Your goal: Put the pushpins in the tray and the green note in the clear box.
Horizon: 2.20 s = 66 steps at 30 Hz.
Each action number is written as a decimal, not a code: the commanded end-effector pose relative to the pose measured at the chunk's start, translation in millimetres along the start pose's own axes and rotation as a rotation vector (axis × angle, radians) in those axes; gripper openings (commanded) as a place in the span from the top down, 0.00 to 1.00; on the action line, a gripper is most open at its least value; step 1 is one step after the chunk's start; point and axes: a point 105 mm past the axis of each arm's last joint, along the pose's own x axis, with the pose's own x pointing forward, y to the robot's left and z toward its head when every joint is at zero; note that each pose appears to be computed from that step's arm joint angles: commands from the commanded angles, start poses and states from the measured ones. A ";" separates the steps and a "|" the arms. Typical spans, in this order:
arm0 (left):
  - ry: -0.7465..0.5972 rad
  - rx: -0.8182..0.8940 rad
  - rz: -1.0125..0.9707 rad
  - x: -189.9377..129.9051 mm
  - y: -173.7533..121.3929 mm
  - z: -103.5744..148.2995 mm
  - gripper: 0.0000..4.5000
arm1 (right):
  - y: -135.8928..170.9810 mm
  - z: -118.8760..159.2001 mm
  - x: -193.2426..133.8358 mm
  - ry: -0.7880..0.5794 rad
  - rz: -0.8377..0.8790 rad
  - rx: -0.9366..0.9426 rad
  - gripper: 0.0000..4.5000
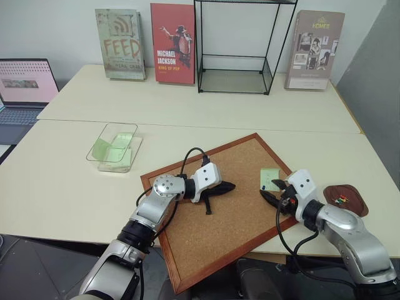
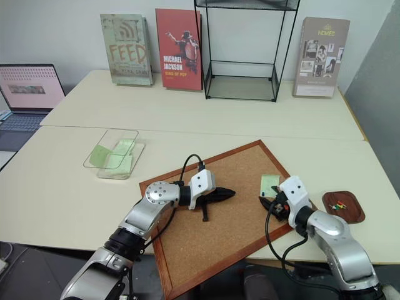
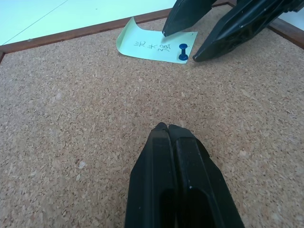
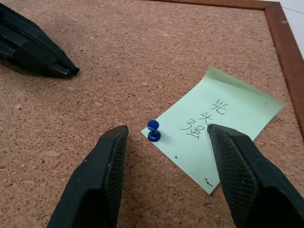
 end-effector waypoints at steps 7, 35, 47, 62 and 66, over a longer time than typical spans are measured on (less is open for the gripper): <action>0.065 -0.031 0.013 -4.5 -0.9 -16.6 1.00 | -5.7 14.4 4.0 -0.060 -0.008 -0.026 0.74; -0.062 -0.150 0.089 0.0 12.6 6.1 1.00 | 9.3 82.3 -12.5 -0.187 0.087 -0.263 0.99; -0.335 -0.502 0.122 -13.4 41.4 69.4 0.59 | 7.8 82.0 -7.5 -0.155 0.091 -0.521 1.00; -0.420 -0.681 0.064 -2.0 44.4 90.0 0.08 | 0.3 98.8 -1.6 -0.189 0.067 -0.823 1.00; -0.462 -0.742 0.051 8.3 43.4 96.4 0.08 | 6.7 101.4 -1.6 -0.195 0.090 -0.863 1.00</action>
